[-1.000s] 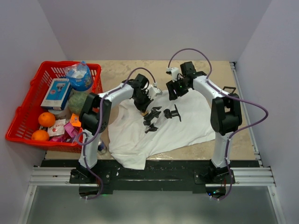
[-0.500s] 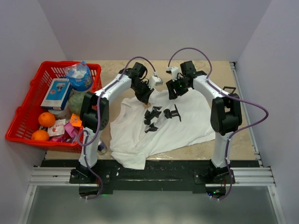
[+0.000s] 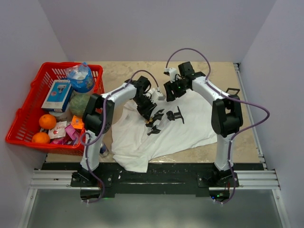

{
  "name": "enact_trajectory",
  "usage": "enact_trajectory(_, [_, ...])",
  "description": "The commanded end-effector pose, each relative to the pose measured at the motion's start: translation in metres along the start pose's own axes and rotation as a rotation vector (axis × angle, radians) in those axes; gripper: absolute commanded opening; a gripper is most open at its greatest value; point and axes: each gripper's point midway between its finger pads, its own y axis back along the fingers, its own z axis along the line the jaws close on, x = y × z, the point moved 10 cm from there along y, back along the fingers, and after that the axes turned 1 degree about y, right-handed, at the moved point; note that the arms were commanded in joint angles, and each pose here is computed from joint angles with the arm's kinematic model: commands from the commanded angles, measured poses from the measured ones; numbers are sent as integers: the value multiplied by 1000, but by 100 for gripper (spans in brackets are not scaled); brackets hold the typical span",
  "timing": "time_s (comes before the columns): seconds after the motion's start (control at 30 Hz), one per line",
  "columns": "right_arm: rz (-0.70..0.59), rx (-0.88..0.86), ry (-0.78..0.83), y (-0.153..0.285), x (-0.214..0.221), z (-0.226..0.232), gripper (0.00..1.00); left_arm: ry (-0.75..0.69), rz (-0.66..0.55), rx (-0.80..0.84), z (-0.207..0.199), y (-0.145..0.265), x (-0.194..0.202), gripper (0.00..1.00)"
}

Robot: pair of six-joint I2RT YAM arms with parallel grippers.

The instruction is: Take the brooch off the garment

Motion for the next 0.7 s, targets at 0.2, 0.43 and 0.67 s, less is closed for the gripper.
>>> enact_trajectory(0.2, [-126,-165,121,-25,-31,34,61,-40,-309,-182,-28,93,-25,32])
enact_trajectory(0.43, [-83,-224,221,-48,-6,48,62,202,-219,-3,-41,69,15,13])
enact_trajectory(0.67, [-23,-202,144,-62,7,48,62,286,-236,57,-34,47,34,5])
